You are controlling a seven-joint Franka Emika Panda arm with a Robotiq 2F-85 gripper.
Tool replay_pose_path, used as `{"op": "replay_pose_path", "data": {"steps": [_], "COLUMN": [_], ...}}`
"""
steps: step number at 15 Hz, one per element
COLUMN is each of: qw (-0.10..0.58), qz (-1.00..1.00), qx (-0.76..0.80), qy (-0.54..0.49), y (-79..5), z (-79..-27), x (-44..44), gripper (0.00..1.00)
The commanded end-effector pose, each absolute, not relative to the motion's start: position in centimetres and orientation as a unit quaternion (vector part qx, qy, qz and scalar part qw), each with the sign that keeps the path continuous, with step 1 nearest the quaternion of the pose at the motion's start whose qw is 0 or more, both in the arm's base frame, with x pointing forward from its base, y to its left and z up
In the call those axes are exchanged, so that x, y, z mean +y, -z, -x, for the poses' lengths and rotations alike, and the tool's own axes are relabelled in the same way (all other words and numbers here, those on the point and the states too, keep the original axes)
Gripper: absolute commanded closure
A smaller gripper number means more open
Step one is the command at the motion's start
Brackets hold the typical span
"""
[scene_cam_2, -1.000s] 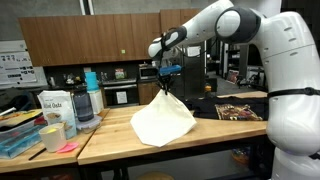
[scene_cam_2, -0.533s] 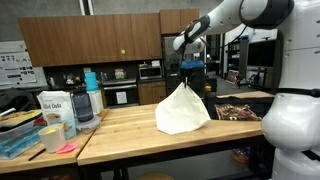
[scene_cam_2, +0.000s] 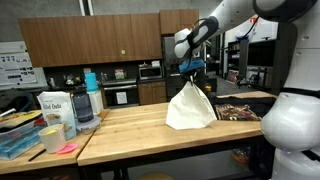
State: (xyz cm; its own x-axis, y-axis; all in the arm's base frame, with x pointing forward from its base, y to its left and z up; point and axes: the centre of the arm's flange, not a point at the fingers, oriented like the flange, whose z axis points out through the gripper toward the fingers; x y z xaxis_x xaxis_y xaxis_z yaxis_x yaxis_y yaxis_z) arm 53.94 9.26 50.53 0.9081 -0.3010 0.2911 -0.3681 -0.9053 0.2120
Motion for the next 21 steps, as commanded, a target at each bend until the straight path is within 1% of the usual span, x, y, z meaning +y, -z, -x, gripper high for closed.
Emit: {"op": "replay_pose_path", "data": {"steps": [1, 5, 7, 9, 11, 15, 18, 21], "qw": [0.234, 0.334, 0.352, 0.349, 0.321, 0.232, 0.155, 0.112], "qz": [-0.952, -0.932, -0.929, -0.933, -0.945, -0.968, -0.978, -0.978], "qx": [-0.155, -0.1, -0.072, -0.053, -0.042, -0.076, -0.116, -0.151], "qy": [-0.123, -0.098, -0.083, -0.066, -0.051, -0.057, -0.078, -0.087], "y": [-50.2, -47.8, -46.3, -44.6, -43.1, -42.9, -43.9, -44.4], "z": [-55.2, -56.1, -57.4, -58.9, -61.0, -65.0, -67.0, -68.5], "x": [17.1, 25.1, 27.7, 29.1, 29.1, 27.2, 25.3, 23.9], "gripper": [0.97, 0.97, 0.97, 0.97, 0.97, 0.97, 0.97, 0.97]}}
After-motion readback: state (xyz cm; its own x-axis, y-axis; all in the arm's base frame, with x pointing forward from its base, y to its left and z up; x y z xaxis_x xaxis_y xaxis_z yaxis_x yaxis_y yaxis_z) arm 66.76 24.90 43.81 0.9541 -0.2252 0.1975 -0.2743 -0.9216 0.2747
